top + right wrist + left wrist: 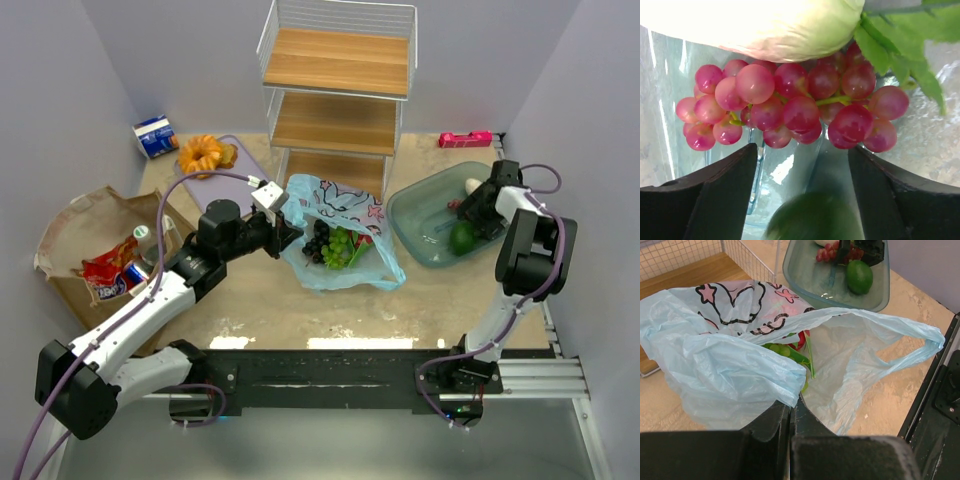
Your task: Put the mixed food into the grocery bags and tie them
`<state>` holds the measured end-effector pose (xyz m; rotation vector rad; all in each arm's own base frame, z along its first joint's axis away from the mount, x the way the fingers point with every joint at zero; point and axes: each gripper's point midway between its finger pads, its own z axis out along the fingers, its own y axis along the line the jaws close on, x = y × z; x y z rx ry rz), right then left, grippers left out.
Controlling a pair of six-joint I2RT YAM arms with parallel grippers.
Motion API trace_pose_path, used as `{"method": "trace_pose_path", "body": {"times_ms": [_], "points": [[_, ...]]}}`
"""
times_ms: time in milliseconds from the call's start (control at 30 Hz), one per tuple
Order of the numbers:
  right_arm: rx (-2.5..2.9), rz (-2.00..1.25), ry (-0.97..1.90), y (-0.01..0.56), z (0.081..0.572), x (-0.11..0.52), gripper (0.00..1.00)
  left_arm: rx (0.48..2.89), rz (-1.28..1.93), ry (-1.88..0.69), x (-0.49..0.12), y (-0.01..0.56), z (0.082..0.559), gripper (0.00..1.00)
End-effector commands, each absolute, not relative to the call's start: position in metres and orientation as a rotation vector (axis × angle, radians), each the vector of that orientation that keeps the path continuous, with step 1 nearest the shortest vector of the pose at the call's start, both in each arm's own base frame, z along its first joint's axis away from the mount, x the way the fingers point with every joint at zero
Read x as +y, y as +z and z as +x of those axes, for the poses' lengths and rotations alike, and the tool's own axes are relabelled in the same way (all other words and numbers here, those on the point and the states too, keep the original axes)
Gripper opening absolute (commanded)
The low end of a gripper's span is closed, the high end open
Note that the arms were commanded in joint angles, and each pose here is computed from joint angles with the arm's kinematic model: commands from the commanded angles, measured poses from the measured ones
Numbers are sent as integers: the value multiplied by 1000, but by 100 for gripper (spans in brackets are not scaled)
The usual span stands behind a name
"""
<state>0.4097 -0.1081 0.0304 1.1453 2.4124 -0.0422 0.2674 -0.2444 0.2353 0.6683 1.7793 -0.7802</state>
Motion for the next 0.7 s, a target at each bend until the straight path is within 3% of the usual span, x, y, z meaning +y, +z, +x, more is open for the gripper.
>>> {"method": "trace_pose_path", "body": {"times_ms": [0,200,400,667], "points": [[2414,1142,8,31,406,-101,69,1697,675,-789,-248,261,271,0],[2357,1045,-18,73,404,-106,73,1699,673,-782,-247,260,272,0],[2287,698,71,131,397,-89,79,1697,679,-788,-248,260,270,0],[2415,468,49,122,366,-40,86,1691,685,-806,-250,262,268,0]]}}
